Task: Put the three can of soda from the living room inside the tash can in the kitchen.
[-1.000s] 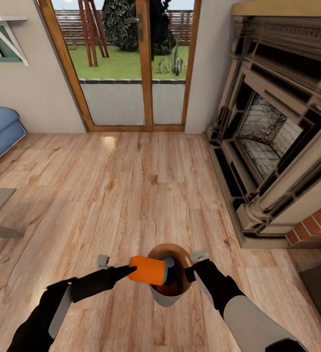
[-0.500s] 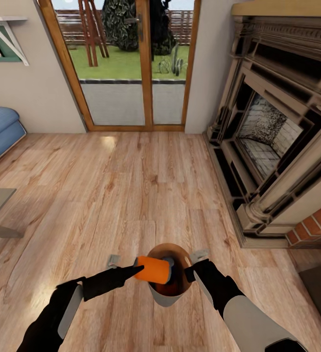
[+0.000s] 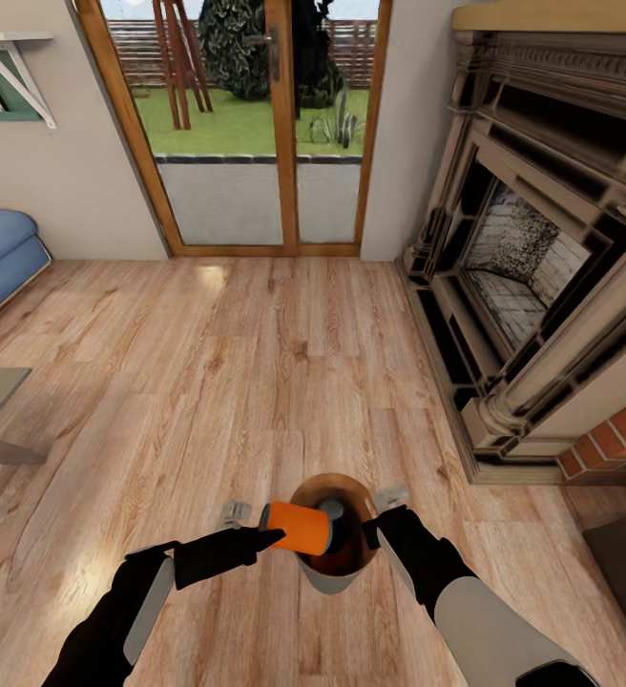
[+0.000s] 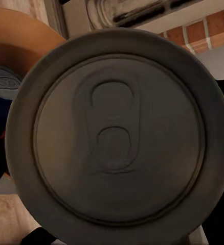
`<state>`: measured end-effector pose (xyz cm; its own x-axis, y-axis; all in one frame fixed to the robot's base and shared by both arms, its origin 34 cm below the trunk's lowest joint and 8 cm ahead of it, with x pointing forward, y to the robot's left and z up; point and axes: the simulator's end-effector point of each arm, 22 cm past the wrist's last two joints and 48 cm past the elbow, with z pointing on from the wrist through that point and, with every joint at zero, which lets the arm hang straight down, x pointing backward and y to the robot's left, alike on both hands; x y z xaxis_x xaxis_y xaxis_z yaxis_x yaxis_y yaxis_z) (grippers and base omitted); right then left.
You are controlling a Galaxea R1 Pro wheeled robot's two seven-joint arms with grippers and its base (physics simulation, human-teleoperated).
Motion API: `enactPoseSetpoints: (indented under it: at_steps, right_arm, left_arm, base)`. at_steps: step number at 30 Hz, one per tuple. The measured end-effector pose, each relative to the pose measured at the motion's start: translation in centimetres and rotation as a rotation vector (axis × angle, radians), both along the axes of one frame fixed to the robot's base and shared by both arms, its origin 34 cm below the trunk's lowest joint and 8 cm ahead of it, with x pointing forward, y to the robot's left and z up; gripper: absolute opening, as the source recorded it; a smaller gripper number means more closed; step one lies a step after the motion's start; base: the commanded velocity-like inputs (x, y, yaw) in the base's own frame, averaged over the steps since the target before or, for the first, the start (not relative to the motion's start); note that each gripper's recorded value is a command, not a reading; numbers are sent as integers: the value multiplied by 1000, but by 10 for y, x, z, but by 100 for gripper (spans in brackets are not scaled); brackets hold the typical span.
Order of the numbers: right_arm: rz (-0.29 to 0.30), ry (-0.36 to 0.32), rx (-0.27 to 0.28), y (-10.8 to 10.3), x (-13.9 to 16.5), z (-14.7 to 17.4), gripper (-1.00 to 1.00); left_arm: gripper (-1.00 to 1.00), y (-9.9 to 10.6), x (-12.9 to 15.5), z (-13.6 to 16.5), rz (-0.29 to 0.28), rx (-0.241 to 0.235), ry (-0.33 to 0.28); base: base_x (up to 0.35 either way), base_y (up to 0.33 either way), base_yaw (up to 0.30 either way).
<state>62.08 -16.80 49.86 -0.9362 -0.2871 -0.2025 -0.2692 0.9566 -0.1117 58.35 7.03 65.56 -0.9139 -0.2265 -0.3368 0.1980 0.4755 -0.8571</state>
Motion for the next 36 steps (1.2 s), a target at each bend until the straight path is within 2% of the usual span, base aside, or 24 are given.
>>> enactPoseSetpoints:
  at_steps: [7,12,22,24,25,28,33,36]
  right_arm:
    - [1,0,3,4,0,0,-100]
    - [4,0,4,7,0,1,-100]
    - [2,-1,7,8,0,1,-100]
    - [3,-1,6,8,0,1,-100]
    - [15,-2,2,10,0,2,-100]
    - [50,-6,-4,15,0,2,-100]
    - [70,-10,-11,18,0,3,-100]
    - [73,-10,-11,18,0,3,-100]
  left_arm:
    - [-100,1,1,-6,10,29,8]
    - [-100,-17,3,-1,9,18,1]
    - [-100,-31,2,0,-12,31,-12]
    - [-100,-29,2,-4,-13,58,-13]
    - [-100,-22,4,-14,-6,118,-8]
    - [-100,-13,9,-25,17,190,-4]
    - [-100,-15,11,-26,25,212,-4]
    - [-100,-26,8,-29,6,235,-4]
  base:
    - [0,0,0]
    - [0,0,0]
    - [0,0,0]
    - [0,0,0]
    - [0,0,0]
    - [0,0,0]
    - [0,0,0]
    - [0,0,0]
